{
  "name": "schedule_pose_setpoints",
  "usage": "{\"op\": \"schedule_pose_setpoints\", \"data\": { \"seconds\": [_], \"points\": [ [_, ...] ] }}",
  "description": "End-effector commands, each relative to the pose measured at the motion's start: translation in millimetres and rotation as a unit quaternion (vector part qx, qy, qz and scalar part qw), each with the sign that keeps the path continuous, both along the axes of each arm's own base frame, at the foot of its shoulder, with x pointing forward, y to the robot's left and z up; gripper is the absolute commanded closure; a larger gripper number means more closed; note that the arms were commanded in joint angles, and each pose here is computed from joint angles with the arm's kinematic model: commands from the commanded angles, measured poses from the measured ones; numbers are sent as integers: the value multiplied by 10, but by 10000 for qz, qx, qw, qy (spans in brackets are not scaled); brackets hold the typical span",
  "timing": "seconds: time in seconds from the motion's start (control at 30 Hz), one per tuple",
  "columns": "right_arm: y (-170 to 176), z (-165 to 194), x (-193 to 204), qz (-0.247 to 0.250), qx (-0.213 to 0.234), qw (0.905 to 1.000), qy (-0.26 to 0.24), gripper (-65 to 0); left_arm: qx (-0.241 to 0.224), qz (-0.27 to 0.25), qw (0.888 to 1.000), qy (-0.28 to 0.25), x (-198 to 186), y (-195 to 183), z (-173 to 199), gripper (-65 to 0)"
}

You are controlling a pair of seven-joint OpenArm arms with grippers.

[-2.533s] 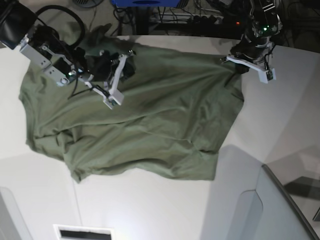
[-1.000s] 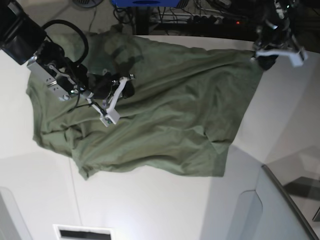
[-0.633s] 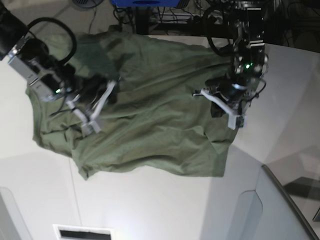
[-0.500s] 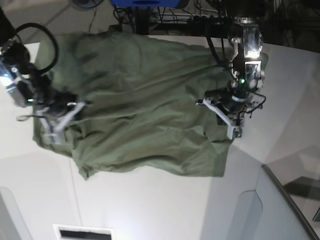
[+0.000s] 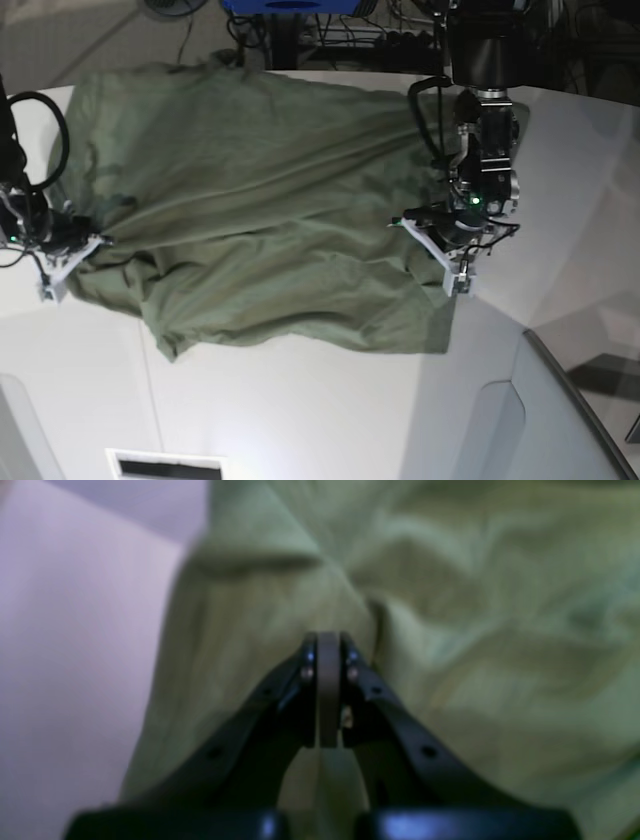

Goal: Layout the t-shirt on the table in an organized manner, then fold the t-shirt properly
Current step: 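Regrasp the shirt edge with the left gripper near its shoulder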

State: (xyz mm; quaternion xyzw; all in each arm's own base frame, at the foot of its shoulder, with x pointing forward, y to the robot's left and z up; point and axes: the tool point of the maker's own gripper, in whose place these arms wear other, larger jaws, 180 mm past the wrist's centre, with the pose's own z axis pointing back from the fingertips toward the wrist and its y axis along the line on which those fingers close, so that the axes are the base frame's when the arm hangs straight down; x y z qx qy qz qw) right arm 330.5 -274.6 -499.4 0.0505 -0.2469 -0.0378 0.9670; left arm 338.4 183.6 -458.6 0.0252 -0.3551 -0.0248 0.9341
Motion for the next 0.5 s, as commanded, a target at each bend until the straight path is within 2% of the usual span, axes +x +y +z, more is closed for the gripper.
{"op": "schedule_pose_setpoints", "data": {
  "seconds": [0.0,0.33,0.47],
  "points": [
    [-316,-57,-155,-187,-433,9984,298,-3,82,73,9994,-314,150,98,168,0],
    [-752,-28,-200,-1229,-1161,9852,269,-3,230,66,9995,-199,38,228,110,0],
    [-716,-22,-163,-1439,-1058,9837,198,-3,226,30,9997,-88,-36,204,34,0]
  ]
}}
